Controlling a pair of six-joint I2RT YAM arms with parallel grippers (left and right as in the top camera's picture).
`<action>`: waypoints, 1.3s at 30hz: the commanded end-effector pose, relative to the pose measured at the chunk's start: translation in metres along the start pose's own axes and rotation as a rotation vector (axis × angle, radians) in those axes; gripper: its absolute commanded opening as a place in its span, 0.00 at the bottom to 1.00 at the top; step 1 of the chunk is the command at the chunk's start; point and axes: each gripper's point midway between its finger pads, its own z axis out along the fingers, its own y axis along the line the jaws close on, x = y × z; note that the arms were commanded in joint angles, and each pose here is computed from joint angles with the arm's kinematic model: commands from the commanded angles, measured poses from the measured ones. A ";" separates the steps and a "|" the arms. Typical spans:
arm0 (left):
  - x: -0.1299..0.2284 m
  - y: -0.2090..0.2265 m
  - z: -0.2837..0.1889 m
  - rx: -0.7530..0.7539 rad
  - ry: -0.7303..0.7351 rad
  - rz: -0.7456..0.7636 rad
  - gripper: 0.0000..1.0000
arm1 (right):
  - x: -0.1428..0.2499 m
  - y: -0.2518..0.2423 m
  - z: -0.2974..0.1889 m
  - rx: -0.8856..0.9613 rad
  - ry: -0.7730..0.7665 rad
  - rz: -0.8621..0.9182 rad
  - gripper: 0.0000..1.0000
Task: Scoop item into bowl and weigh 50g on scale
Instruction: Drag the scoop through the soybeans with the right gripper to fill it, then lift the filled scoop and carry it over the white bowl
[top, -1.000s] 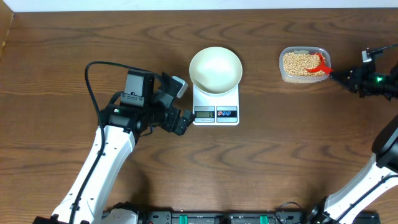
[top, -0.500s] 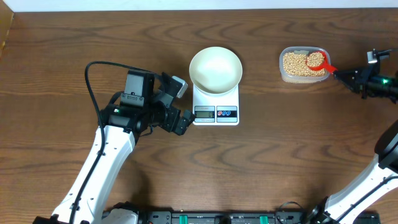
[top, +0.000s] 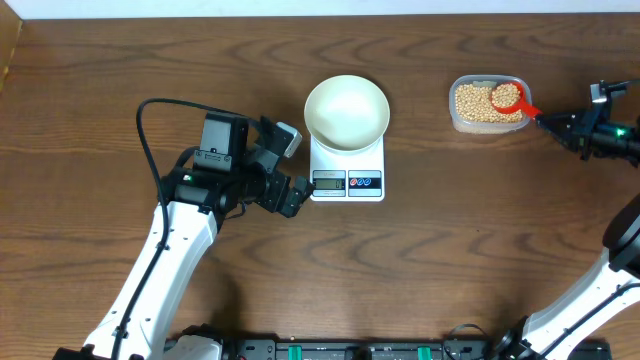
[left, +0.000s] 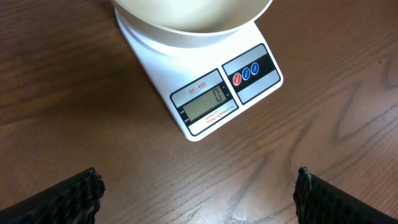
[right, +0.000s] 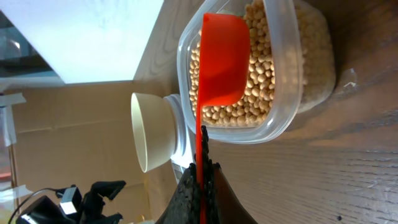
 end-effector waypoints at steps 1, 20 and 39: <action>0.001 0.001 0.001 -0.004 0.007 0.004 1.00 | -0.002 0.014 -0.003 -0.072 -0.015 -0.033 0.01; 0.001 0.001 0.001 -0.004 0.007 0.004 1.00 | -0.009 0.057 -0.012 -0.322 -0.071 -0.127 0.01; 0.001 0.001 0.001 -0.004 0.007 0.004 1.00 | 0.009 0.106 0.056 -0.435 0.095 -0.221 0.01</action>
